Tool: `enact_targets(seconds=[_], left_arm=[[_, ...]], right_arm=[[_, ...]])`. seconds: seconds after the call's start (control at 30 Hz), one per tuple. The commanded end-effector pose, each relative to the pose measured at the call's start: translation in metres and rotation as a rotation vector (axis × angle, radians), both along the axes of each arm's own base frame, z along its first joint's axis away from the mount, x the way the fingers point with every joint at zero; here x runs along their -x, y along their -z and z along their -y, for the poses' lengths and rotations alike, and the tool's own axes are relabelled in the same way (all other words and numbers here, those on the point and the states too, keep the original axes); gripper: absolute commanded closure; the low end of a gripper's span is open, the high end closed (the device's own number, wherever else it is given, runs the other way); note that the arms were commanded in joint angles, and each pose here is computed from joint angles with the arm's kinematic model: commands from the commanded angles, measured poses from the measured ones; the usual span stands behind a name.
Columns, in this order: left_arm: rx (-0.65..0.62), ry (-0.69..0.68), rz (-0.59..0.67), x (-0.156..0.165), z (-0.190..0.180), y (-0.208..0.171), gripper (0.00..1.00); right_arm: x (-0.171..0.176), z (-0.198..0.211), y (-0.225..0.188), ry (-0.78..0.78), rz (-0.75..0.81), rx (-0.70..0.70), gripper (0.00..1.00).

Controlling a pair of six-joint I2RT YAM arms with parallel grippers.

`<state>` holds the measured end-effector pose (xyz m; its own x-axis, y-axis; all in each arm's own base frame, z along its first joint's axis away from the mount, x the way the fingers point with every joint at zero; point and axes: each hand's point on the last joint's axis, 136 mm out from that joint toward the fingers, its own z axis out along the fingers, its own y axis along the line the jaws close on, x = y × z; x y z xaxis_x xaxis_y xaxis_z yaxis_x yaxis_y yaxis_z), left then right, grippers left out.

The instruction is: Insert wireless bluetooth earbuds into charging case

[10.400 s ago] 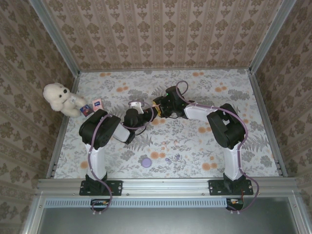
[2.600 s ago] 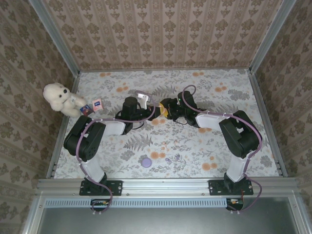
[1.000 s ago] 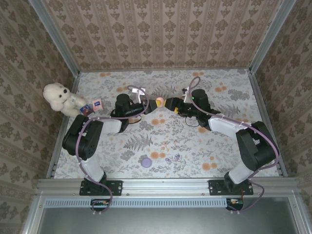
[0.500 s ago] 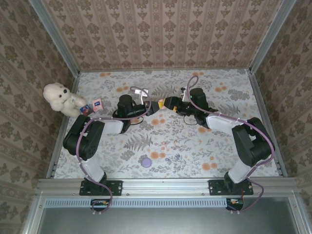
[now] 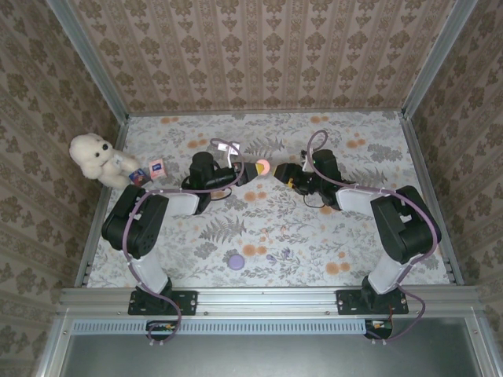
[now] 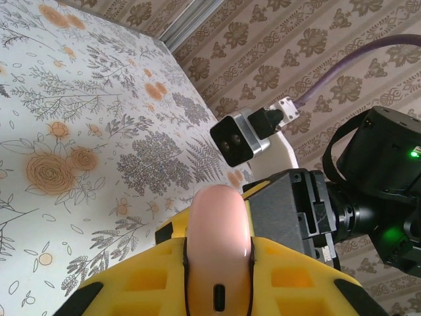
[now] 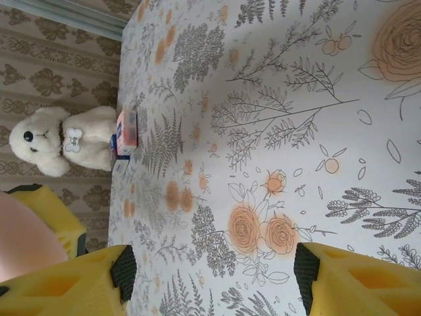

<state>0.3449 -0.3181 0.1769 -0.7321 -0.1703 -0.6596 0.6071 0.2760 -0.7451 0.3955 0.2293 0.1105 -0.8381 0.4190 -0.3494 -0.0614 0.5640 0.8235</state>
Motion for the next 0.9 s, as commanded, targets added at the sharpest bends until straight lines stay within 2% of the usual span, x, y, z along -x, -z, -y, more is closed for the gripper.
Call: enact_targets(seconds=[0.0,0.3,0.87], left_arm=[[0.039,0.02,0.064,0.001,0.003,-0.025,1.0],[0.033,0.023,0.057,-0.001,0.005,-0.022,1.0],[0.028,0.039,0.056,0.001,0.01,-0.022,1.0]], right_arm=[[-0.004,-0.001,-0.009,0.005,0.031,-0.029,0.32],[0.006,-0.011,-0.051,-0.052,0.109,-0.071,0.32],[0.008,-0.032,-0.056,-0.091,0.12,-0.068,0.32]])
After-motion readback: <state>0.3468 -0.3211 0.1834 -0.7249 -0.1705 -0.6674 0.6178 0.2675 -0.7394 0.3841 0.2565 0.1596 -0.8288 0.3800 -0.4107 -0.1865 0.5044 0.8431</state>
